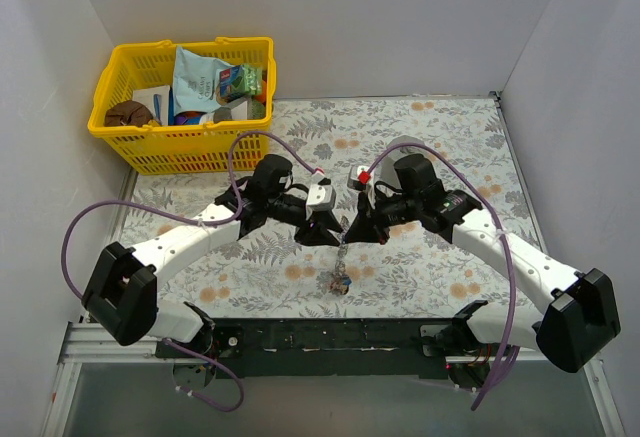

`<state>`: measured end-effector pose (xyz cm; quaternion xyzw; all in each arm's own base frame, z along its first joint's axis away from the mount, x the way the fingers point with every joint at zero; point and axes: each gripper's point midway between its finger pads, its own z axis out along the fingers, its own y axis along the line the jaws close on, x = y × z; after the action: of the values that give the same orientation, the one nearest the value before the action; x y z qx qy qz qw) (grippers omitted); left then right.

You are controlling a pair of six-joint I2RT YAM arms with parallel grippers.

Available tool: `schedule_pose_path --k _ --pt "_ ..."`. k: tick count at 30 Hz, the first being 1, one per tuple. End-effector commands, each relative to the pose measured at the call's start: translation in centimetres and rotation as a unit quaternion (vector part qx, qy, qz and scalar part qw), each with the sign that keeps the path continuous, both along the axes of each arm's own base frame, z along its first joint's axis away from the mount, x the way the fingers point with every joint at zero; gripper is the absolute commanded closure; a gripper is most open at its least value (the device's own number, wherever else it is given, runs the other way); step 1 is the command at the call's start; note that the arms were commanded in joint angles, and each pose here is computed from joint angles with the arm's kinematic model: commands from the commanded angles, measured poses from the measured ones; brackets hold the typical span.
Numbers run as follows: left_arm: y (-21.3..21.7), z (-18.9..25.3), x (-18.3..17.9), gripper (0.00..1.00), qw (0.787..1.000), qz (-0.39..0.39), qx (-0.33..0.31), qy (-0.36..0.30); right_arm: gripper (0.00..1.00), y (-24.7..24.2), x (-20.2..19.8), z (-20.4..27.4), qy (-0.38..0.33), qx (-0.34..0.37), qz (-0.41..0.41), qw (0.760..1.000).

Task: Put the keys on the keyring

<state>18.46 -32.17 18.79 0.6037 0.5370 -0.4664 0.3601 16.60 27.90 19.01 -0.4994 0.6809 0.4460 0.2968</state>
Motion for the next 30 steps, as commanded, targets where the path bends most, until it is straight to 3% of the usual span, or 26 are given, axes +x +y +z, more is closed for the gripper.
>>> schedule_pose_path --k 1,11,17,28,30 --pt "-1.1 2.1 -0.2 0.65 0.999 -0.020 -0.027 -0.020 0.99 0.7 -0.3 2.1 -0.023 0.046 0.026 0.998" --pt "-1.1 3.3 -0.3 0.67 0.998 -0.013 -0.043 -0.035 0.99 0.8 -0.5 1.5 -0.017 0.047 0.030 0.998" --pt "-1.0 3.4 -0.4 0.76 0.998 -0.012 -0.045 -0.037 0.99 0.8 -0.5 1.7 -0.022 0.053 0.030 0.998" --pt "-0.8 2.4 -0.9 0.77 0.999 -0.024 -0.031 -0.027 0.99 0.9 -0.4 1.9 -0.028 0.057 0.028 0.998" --pt "-0.8 2.3 -0.9 0.84 0.999 -0.025 -0.031 -0.027 0.99 0.9 -0.4 1.9 -0.029 0.057 0.028 0.998"
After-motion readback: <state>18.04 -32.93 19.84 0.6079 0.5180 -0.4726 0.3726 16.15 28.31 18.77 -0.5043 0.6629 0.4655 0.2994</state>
